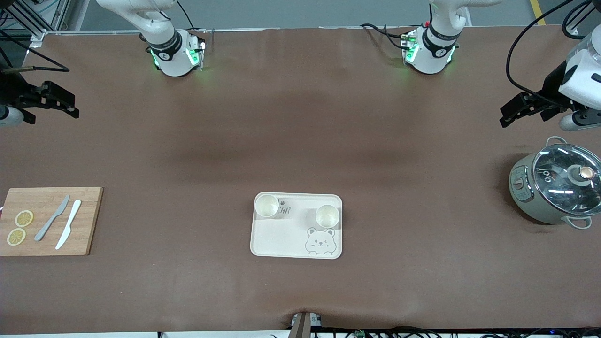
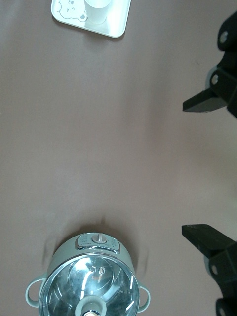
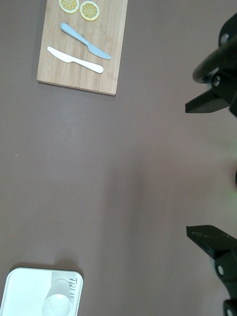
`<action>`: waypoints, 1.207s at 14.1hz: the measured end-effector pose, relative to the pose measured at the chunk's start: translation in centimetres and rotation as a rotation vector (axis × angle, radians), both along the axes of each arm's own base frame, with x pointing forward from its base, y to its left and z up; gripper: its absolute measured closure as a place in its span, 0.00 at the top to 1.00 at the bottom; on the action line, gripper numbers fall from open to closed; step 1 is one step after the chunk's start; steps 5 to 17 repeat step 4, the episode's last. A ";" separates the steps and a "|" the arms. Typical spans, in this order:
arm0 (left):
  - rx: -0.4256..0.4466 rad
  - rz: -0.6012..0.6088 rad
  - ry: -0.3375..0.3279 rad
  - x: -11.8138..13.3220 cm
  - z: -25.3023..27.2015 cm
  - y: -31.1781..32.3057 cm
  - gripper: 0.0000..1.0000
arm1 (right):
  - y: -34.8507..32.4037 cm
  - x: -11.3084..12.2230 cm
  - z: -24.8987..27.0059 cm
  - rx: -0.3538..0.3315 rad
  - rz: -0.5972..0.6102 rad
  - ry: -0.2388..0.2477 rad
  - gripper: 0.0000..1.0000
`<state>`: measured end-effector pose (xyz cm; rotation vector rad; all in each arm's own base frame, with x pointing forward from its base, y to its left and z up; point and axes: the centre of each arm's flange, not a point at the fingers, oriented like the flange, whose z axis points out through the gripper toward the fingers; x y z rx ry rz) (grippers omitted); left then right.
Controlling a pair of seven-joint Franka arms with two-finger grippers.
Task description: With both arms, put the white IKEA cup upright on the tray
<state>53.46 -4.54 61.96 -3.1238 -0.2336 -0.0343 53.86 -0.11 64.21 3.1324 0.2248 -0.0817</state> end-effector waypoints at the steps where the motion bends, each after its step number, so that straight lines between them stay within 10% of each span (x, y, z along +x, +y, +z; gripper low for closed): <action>1: 0.000 0.000 0.001 0.1 -0.1 0.0 1.00 | -0.2 0.0 0.0 0.000 -0.003 0.000 1.00; 17: 0.000 -0.002 0.006 0.2 -0.2 -0.1 1.00 | -1.6 -0.1 -0.1 0.000 -0.030 0.010 1.00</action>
